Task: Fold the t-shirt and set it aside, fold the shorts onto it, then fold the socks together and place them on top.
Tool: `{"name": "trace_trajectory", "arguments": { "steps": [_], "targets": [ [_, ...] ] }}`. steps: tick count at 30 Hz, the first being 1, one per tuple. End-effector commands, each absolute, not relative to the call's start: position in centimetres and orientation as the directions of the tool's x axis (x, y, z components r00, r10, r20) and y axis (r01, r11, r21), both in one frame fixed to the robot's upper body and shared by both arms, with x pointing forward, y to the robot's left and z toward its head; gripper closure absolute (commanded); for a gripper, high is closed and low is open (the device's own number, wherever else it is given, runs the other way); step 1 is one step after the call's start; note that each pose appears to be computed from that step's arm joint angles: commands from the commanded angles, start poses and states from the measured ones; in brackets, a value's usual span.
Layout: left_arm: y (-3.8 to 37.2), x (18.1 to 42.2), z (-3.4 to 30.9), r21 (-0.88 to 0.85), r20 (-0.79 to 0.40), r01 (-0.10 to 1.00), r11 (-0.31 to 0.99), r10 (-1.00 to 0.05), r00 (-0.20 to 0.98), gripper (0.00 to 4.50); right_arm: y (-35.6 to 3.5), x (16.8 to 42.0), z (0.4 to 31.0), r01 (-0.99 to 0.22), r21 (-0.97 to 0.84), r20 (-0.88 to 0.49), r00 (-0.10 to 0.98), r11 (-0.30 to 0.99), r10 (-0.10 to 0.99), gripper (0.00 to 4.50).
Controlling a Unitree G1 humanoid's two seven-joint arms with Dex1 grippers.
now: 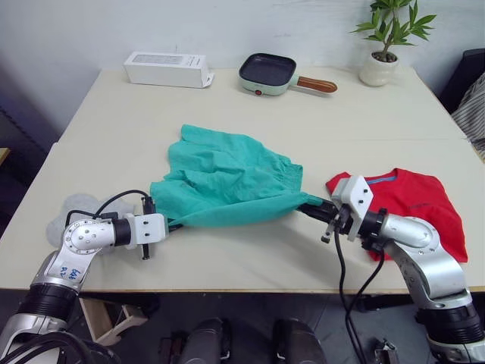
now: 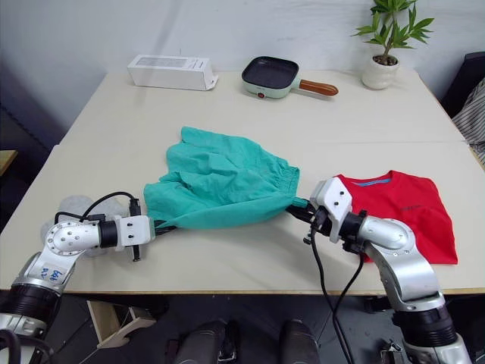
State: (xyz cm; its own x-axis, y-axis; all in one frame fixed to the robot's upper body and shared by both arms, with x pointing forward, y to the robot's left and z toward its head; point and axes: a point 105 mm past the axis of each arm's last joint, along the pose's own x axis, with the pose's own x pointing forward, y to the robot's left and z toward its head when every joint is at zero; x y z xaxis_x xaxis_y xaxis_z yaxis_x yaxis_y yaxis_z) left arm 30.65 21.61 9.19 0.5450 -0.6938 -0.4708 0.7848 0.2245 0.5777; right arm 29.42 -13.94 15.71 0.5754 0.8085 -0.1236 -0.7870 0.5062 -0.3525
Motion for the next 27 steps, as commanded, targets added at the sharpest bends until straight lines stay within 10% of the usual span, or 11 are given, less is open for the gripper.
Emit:
{"name": "trace_trajectory", "arguments": {
  "steps": [1,17,27],
  "targets": [
    [23.2,26.9,8.0,0.335,-0.561,0.914,0.229,-0.730,0.389,4.47,-15.4,29.1,16.2,-0.759,-0.453,-0.121,0.572,0.468,0.811,4.50],
    [21.3,16.4,14.3,-0.230,-0.615,0.968,0.101,-0.786,-0.064,4.47,-16.2,24.2,11.0,-0.832,-0.554,-0.371,0.274,0.026,0.887,4.50],
    [20.9,24.1,20.6,0.157,-0.508,0.970,0.188,-0.826,0.243,4.47,-17.3,24.1,14.4,-0.861,-0.483,-0.254,0.315,0.162,0.915,4.50]
  ]
}}
